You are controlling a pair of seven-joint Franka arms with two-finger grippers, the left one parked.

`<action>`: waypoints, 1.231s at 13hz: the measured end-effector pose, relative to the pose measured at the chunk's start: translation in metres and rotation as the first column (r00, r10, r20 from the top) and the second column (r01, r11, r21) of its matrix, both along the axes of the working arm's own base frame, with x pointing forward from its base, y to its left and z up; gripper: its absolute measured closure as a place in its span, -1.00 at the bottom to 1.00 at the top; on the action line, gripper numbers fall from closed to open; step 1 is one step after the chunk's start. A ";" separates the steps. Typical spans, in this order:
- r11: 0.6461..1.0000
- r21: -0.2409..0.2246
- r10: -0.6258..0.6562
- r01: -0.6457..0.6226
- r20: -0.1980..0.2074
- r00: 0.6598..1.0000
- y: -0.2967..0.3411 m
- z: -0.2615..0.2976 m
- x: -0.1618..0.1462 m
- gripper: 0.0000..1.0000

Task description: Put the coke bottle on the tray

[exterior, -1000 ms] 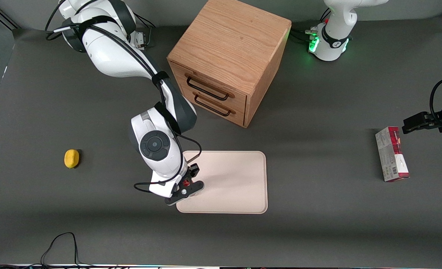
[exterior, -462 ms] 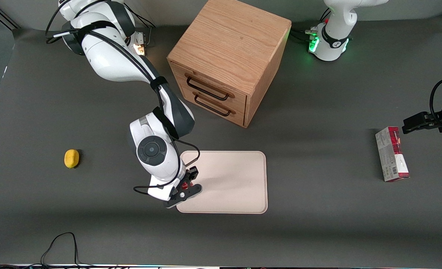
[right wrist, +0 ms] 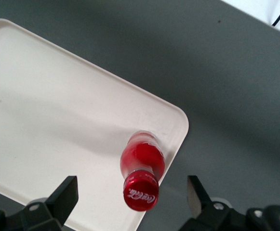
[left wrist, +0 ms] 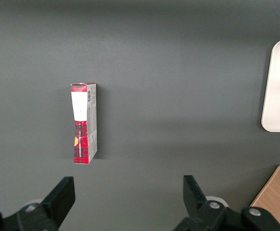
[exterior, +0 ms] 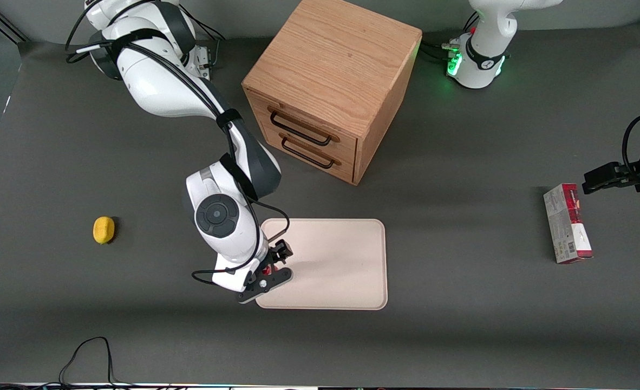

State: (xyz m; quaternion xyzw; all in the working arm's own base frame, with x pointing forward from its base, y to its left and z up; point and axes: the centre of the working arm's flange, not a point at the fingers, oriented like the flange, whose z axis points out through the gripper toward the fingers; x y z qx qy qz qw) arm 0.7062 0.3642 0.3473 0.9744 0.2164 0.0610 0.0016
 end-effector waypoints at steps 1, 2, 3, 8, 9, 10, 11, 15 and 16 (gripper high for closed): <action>1.000 0.002 -0.001 0.001 0.003 1.000 -0.001 0.018 -0.001 -1.00; 1.000 0.005 -0.002 0.002 0.008 1.000 -0.003 0.042 -0.005 -1.00; 1.000 0.008 -0.003 0.003 0.014 1.000 -0.005 0.070 -0.010 -1.00; 0.997 -0.046 -0.057 0.055 -0.046 0.997 -0.058 0.199 -0.055 -1.00; 0.995 -0.059 -0.088 0.085 -0.046 0.995 -0.080 0.215 -0.062 -1.00; 0.989 -0.071 -0.129 0.126 -0.046 0.991 -0.110 0.228 -0.067 -1.00; 0.982 -0.078 -0.178 0.174 -0.047 0.983 -0.144 0.240 -0.072 -1.00; 0.931 -0.034 -0.366 0.364 -0.061 0.929 -0.289 0.257 -0.091 -1.00; 0.918 -0.026 -0.397 0.396 -0.066 0.915 -0.315 0.254 -0.100 -1.00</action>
